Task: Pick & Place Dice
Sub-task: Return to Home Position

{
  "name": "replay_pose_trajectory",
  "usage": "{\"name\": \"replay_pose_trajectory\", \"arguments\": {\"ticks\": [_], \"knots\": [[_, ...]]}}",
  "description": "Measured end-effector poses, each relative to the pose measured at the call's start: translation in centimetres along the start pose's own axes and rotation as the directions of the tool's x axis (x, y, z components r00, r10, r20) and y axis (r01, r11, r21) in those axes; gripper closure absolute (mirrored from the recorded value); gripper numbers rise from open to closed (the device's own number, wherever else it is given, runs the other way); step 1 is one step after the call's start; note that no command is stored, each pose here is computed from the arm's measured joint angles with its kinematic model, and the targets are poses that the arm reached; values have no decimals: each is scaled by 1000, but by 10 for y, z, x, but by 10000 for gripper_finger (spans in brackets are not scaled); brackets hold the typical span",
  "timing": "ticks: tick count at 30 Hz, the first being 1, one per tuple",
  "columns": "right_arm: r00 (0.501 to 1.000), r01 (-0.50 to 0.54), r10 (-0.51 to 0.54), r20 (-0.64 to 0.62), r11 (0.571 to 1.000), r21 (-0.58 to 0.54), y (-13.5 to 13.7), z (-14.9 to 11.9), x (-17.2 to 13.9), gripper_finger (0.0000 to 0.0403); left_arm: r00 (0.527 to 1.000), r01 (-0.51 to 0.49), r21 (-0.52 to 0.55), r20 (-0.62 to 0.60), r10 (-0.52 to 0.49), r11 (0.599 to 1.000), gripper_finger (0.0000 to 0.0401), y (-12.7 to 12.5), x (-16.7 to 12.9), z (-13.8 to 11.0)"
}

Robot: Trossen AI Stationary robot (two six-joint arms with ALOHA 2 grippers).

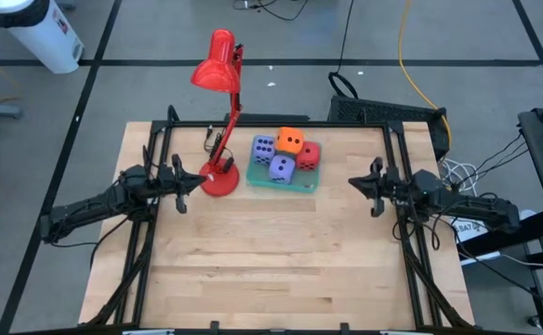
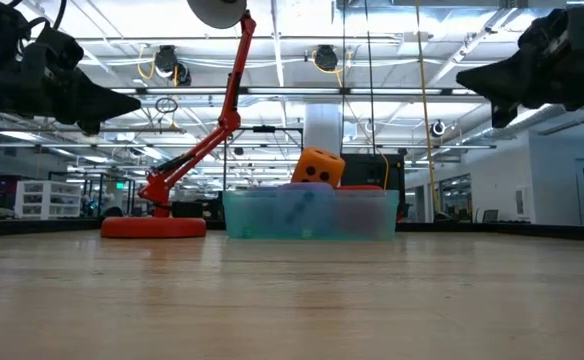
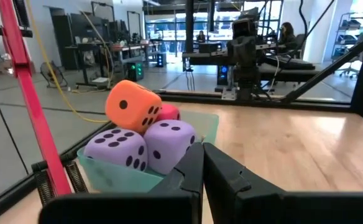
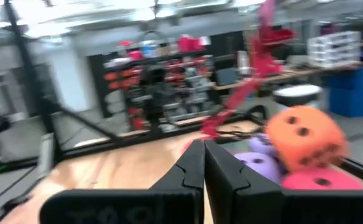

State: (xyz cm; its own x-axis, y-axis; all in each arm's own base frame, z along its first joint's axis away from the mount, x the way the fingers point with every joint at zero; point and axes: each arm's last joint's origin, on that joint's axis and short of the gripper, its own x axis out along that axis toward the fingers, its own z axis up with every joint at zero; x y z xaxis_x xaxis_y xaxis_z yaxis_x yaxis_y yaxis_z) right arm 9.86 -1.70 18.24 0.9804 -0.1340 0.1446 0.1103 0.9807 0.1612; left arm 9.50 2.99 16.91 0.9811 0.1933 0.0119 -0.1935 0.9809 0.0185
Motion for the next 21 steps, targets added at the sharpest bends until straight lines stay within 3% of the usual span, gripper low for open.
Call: {"name": "replay_pose_trajectory", "arguments": {"ticks": [4, 21], "knots": [[994, 108, -108, -3, 994, 23, -3, -2, 0, 403, 1000, 0, 9, 1, 0, 1000, 381, 0, 0, 0], [992, 117, -111, -56, 985, 123, -4, -7, 0, 403, 1000, 0, 5, 3, 0, 1000, 380, 0, 0, 0]]}}
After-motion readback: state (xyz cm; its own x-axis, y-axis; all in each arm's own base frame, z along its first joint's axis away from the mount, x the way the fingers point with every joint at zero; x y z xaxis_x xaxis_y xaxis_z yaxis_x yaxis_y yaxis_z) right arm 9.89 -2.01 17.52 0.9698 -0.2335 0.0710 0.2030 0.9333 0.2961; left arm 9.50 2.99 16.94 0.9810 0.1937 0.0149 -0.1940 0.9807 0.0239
